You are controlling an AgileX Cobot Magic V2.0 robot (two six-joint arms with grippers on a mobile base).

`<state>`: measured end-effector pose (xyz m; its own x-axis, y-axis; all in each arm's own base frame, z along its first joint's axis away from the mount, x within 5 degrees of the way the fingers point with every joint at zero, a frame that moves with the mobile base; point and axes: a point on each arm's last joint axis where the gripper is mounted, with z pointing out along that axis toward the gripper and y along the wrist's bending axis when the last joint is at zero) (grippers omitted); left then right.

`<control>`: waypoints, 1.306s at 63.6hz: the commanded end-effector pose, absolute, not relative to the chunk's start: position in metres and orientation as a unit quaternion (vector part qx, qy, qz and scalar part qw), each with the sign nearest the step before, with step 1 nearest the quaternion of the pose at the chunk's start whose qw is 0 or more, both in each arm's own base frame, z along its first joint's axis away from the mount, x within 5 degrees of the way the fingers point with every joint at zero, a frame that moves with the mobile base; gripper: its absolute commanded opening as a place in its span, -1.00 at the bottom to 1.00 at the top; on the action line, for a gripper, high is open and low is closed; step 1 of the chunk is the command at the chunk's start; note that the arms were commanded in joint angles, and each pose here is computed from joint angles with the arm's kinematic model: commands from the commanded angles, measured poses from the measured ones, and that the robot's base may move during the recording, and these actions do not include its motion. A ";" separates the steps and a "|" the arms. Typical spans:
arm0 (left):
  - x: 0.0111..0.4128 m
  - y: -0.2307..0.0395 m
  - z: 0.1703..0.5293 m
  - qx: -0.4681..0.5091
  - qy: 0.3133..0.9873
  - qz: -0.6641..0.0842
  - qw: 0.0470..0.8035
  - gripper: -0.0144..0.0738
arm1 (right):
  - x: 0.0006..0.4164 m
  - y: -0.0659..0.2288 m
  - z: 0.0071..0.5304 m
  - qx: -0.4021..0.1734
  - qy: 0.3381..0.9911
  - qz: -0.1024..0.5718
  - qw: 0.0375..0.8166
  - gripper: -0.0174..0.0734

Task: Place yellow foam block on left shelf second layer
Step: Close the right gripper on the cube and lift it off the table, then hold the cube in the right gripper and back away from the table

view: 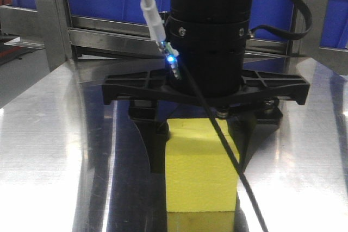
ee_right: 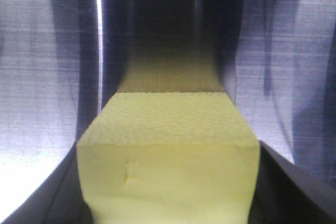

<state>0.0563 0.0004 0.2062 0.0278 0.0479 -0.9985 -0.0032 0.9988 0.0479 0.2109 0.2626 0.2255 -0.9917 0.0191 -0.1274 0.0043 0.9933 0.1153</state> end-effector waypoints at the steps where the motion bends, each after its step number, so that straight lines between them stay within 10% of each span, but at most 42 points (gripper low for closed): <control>1: 0.055 -0.001 0.206 0.016 0.669 0.010 0.743 -0.36 | 0.212 0.260 0.253 0.001 0.992 0.084 0.096 0.37; 58: 0.055 -0.001 0.206 0.016 0.669 0.010 0.743 -0.36 | 0.174 0.051 0.290 -0.044 0.975 0.058 0.211 0.37; 83: 0.055 -0.001 0.206 0.016 0.669 0.010 0.743 -0.36 | 0.137 0.009 0.297 -0.016 0.879 0.026 0.476 0.37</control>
<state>0.0563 0.0004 0.2062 0.0278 0.0479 -0.9985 -0.0032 0.9988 0.0479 0.1392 0.0130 0.2791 -0.7215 0.0034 -0.6924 -0.0477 0.9974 0.0546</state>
